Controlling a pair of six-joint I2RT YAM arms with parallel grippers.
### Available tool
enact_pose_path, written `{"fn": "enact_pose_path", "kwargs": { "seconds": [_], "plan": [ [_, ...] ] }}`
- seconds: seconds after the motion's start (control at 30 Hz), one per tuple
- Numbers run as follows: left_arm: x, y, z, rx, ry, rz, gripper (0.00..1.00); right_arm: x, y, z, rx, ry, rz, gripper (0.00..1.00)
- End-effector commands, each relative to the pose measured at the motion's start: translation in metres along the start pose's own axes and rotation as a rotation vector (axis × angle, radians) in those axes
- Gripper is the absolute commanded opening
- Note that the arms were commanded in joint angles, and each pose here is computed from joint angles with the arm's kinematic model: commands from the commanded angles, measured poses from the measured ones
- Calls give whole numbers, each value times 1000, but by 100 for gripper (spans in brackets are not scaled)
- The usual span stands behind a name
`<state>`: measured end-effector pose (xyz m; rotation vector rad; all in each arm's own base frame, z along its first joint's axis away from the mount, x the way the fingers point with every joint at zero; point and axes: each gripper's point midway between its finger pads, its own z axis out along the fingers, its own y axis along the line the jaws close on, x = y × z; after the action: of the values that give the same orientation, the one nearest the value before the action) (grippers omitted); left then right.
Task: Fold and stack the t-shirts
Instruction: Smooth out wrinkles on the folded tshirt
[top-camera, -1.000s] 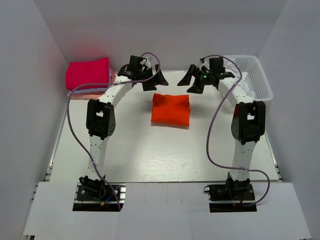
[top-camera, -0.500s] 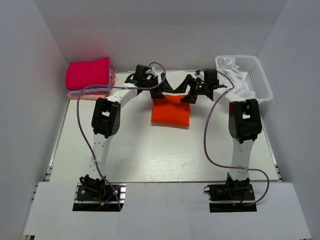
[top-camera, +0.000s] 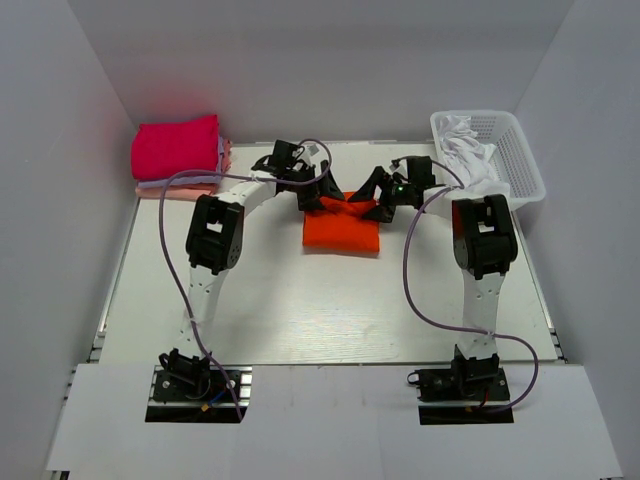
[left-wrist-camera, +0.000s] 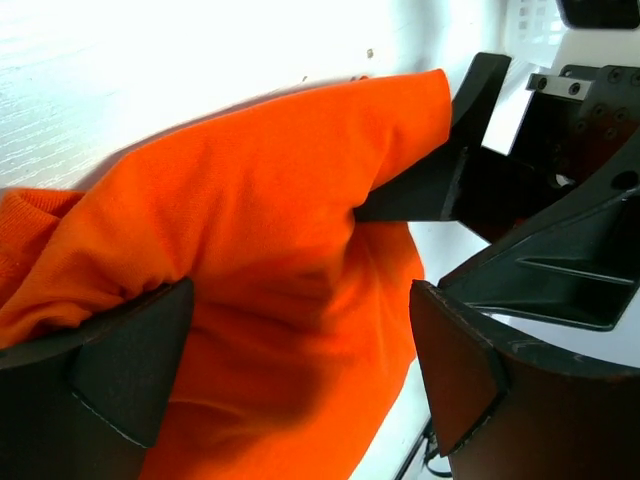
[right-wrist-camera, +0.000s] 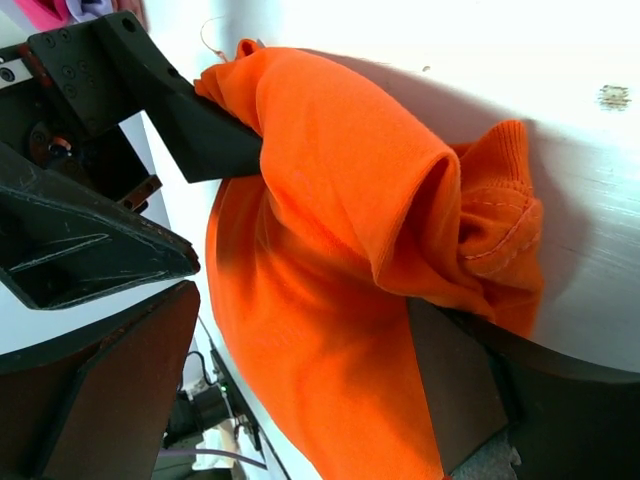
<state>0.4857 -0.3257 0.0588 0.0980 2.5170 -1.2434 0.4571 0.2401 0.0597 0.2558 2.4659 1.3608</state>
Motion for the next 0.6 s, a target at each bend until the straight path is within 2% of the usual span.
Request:
{"fn": "enact_pose_path", "kwargs": {
  "seconds": [0.0,0.07,0.13,0.2,0.27,0.3,0.33,0.4,0.57],
  "plan": [
    [-7,19,-5,-120,-1,34,100,-16,-17,-4,58,-47,-53,91],
    [-28,1,-18,-130,-52,93,100,-17,-9,-11,69,-32,-86,91],
    [-51,-22,-34,-124,-119,161,100,-35,27,-25,50,-72,-179,91],
    [-63,-53,-58,-97,-170,212,100,-39,45,-35,47,-77,-209,91],
    [-68,-66,-71,-89,-209,247,100,-41,76,-51,11,-101,-257,91],
    [-61,-64,-73,-92,-203,242,100,-41,81,-55,1,-107,-274,91],
    [-63,-79,-88,-78,-229,263,100,-29,86,-60,-8,-100,-276,91],
    [-49,-80,-87,-80,-207,269,100,-23,107,-72,-49,-121,-304,91],
    [-6,-95,-88,22,-106,258,100,20,111,-68,-111,-24,-301,91]
  ]
}}
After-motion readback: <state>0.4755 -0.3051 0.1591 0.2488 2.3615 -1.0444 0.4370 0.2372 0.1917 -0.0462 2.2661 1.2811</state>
